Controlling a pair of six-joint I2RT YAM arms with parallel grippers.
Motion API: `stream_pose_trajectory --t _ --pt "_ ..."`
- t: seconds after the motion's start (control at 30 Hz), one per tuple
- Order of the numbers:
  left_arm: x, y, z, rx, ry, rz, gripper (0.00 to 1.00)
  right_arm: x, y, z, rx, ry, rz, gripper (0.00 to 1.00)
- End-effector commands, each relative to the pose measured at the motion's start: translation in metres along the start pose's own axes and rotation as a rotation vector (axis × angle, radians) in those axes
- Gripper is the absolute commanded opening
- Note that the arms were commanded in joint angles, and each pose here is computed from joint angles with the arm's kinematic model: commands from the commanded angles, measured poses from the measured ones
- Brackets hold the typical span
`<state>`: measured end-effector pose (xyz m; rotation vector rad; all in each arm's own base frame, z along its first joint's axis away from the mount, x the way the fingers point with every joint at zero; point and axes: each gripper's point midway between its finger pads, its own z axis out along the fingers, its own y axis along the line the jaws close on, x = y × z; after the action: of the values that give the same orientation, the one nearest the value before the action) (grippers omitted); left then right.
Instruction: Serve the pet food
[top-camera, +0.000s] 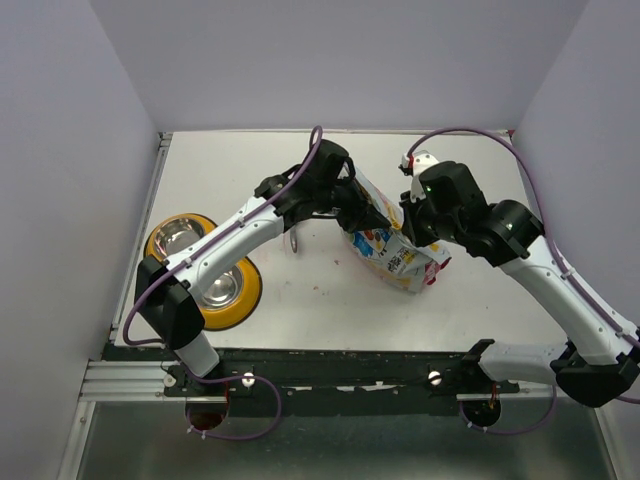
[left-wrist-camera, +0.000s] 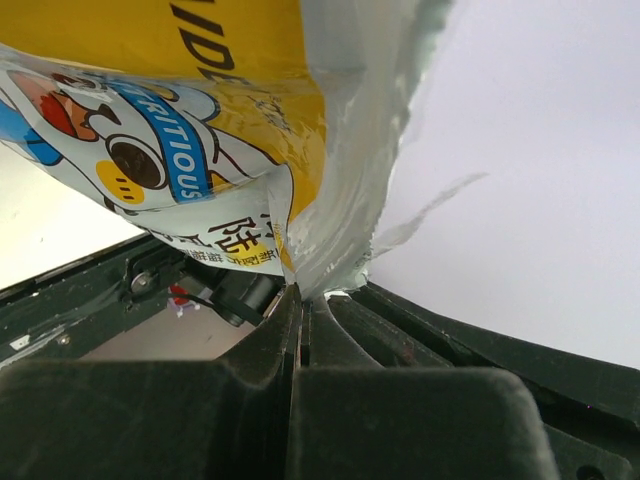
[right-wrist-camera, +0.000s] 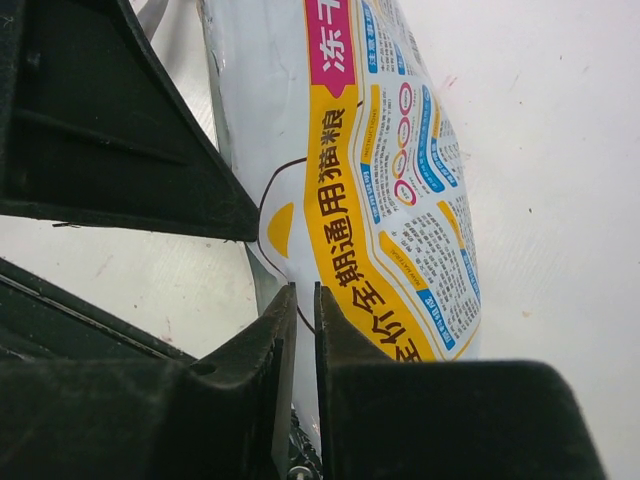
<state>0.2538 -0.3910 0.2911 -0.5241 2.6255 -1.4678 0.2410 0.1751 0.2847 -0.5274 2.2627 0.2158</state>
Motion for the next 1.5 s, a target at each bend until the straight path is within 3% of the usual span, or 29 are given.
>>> stream_pose_trajectory --t 0.0,0.47,0.8,1.13,1.47 --pt "0.004 -0.012 -0.008 0.015 0.033 -0.033 0.00 0.022 -0.010 0.002 0.030 0.085 -0.047 0.22" --pt "0.005 -0.018 -0.011 0.027 0.044 -0.057 0.00 0.021 0.005 0.008 -0.048 0.094 -0.057 0.31" --pt "0.005 -0.018 -0.014 0.031 0.038 -0.050 0.00 0.031 -0.042 0.001 0.222 0.098 -0.061 0.27" --pt "0.006 -0.017 -0.016 0.032 0.038 -0.048 0.00 0.033 -0.047 -0.003 0.243 0.093 -0.060 0.21" --pt "0.004 -0.017 -0.014 0.028 0.037 -0.046 0.00 0.001 -0.002 -0.030 -0.029 0.005 -0.019 0.37"
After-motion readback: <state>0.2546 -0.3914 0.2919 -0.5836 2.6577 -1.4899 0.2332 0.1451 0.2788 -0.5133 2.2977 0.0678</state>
